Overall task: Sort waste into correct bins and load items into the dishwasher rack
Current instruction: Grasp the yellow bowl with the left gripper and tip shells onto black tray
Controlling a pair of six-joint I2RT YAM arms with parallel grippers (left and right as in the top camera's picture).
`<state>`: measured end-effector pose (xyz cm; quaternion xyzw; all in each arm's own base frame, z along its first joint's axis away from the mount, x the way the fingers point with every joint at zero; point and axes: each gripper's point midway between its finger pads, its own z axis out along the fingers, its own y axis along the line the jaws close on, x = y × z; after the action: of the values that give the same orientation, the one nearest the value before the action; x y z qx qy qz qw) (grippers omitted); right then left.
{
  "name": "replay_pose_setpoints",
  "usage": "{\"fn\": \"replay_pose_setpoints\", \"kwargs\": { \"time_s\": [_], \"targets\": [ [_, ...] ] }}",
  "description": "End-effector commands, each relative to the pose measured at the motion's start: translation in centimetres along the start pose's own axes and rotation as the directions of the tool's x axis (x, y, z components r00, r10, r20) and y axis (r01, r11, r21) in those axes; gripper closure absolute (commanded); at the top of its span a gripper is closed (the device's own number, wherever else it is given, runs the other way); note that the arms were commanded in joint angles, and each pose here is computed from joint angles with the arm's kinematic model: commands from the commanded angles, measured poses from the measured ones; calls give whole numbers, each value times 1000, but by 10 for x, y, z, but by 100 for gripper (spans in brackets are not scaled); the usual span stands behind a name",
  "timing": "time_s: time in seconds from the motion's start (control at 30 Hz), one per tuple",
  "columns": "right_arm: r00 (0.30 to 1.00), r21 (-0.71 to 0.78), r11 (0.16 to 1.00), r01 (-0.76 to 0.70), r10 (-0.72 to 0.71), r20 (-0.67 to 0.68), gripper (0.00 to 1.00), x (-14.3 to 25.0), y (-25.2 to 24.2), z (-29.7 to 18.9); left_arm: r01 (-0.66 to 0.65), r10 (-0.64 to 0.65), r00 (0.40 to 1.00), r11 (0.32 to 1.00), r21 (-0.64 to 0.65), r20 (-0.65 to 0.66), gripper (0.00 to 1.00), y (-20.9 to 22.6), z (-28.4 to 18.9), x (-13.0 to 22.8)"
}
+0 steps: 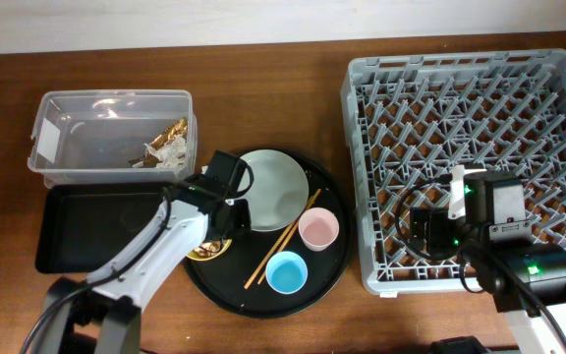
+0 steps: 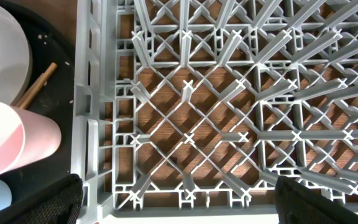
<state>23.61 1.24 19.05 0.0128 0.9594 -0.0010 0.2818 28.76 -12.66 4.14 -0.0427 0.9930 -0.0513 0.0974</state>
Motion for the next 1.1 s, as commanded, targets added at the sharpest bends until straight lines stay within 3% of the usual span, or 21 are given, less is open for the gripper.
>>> {"fn": "replay_pose_setpoints", "kwargs": {
  "time_s": [0.0,0.23,0.43,0.6,0.67,0.77,0.9,1.07],
  "targets": [
    [1000,-4,1000,-12,12,15,1,-5,0,-4,-11,4,996,997,75,92,100,-14,-34,-17],
    [1000,-4,1000,-12,12,14,1,-5,0,-4,-73,34,975,983,169,221,100,1,-84,-35],
    [1000,-4,1000,-12,12,15,1,-5,0,-4,-177,71,955,915,361,288,100,34,-109,-52],
    [1000,-4,1000,-12,12,14,1,-5,0,-4,-198,6,950,785,587,314,100,60,-116,-60],
    [1000,-4,1000,-12,13,15,1,-5,0,-4,-210,-36,945,698,685,326,100,66,-120,-62],
    [1000,-4,1000,-12,12,13,1,-4,0,-4,-103,-178,951,590,801,253,100,89,-110,-68],
    [1000,-3,1000,-12,12,12,1,-4,0,-4,17,-316,939,435,900,135,100,107,-99,-72],
    [1000,-3,1000,-12,12,12,1,-4,0,-4,40,-432,898,276,960,87,100,125,-111,-80]
  ]
}}
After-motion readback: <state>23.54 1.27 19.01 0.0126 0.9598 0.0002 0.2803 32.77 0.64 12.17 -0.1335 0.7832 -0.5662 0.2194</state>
